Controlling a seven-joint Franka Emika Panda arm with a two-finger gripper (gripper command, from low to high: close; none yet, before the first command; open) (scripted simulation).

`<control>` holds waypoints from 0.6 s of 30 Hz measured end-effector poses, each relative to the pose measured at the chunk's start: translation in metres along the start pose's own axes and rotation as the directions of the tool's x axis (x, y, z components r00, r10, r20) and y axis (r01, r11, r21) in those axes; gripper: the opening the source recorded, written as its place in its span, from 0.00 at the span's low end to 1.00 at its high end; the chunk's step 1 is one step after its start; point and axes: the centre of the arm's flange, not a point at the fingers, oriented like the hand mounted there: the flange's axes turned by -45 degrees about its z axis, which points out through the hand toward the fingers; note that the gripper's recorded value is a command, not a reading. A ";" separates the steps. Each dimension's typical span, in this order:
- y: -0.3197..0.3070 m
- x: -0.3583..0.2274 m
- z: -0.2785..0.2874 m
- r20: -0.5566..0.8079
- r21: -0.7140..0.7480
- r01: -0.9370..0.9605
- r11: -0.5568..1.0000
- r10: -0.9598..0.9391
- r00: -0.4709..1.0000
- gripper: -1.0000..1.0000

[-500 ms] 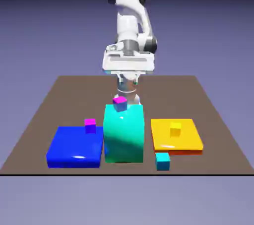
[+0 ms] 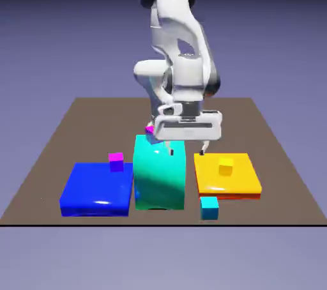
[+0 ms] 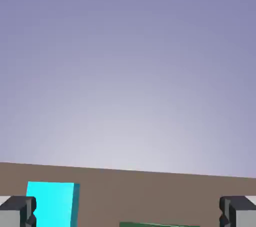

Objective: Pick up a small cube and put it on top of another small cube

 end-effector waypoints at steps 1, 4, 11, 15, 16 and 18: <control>-0.005 0.002 0.011 0.035 0.001 -0.002 1.000 0.001 0.999 0.50; -0.021 0.008 0.044 0.139 0.006 -0.009 1.000 0.008 0.990 0.50; -0.061 0.010 0.118 0.366 0.018 -0.029 0.999 0.020 0.930 0.50; -0.069 0.004 0.148 0.404 0.019 -0.035 0.999 0.024 0.914 0.50; -0.069 -0.003 0.166 0.404 0.019 -0.035 0.999 0.024 0.914 0.50; -0.071 -0.015 0.196 0.404 0.020 -0.034 0.999 0.023 0.914 0.00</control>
